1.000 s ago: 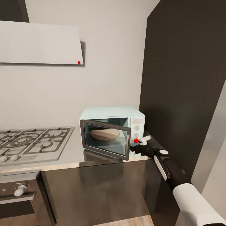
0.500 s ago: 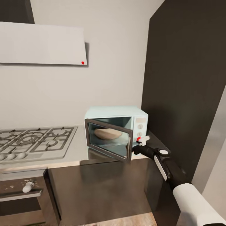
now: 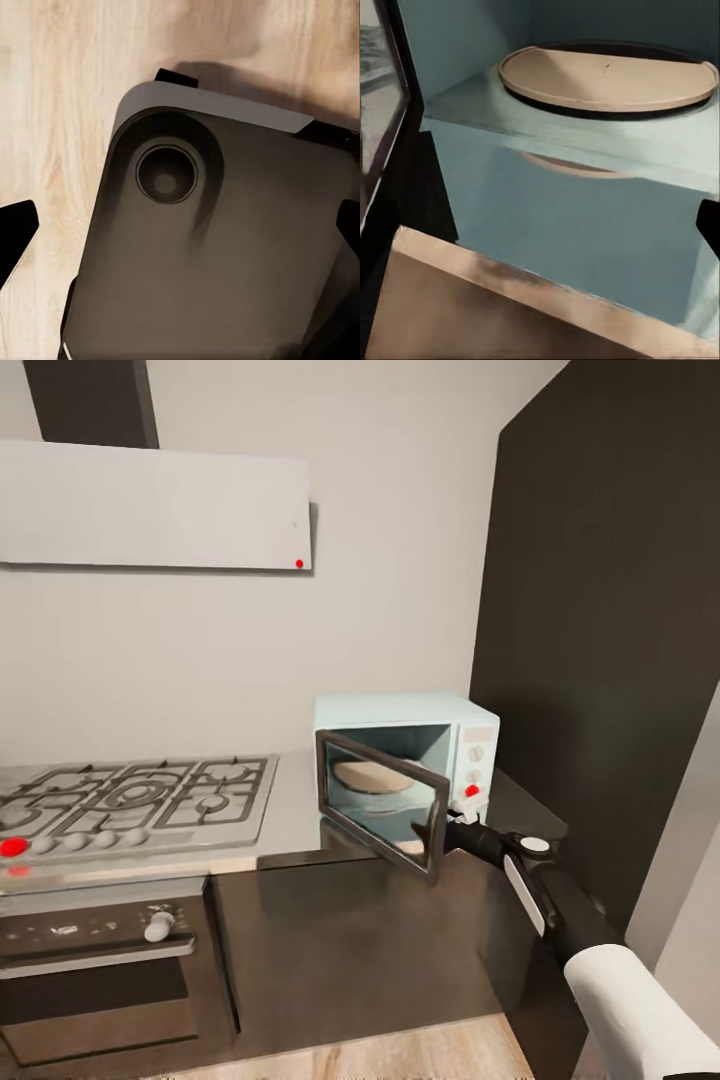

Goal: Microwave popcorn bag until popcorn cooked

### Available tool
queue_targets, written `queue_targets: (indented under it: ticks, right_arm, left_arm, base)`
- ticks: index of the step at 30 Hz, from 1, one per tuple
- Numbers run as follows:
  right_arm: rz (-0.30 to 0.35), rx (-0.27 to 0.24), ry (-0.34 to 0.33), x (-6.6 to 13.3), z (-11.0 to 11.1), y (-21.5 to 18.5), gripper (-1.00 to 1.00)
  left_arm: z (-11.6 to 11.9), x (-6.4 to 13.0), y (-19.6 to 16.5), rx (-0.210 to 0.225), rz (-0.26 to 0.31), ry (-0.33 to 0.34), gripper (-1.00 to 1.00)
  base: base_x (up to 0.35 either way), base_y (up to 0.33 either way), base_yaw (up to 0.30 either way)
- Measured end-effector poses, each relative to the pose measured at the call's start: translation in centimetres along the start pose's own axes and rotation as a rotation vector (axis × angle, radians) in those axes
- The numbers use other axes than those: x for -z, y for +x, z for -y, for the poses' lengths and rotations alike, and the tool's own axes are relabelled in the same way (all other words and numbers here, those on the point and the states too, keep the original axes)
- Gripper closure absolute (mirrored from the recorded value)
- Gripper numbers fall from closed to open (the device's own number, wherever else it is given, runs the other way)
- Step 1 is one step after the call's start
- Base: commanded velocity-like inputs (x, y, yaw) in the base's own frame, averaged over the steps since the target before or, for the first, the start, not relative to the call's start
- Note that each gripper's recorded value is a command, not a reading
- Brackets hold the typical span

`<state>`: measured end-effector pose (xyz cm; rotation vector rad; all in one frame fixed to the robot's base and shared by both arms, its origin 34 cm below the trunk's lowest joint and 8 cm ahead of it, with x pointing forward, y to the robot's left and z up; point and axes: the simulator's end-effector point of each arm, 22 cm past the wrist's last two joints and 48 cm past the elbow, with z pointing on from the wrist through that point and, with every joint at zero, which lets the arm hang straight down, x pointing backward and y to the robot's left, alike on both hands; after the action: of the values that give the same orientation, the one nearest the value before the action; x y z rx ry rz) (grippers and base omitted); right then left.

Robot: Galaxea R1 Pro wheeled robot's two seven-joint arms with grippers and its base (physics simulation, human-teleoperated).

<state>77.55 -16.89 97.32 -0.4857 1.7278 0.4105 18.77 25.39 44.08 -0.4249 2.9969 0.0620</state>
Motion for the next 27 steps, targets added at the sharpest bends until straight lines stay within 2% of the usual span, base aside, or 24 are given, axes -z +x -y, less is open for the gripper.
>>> queue_targets:
  ticks: [25,27]
  right_arm:
    - [-0.019,-0.003,-0.004,0.2,0.2,0.6,-1.00]
    - [-0.018,-0.001,0.027,0.3,1.1,0.5,-1.00]
  left_arm:
    - [0.0,0.0,0.0,0.000,0.000,0.000,-1.00]
    - [0.0,0.0,0.0,0.000,0.000,0.000,-1.00]
  base:
    - [-0.187,0.274,0.000]
    - [-0.207,0.246,0.000]
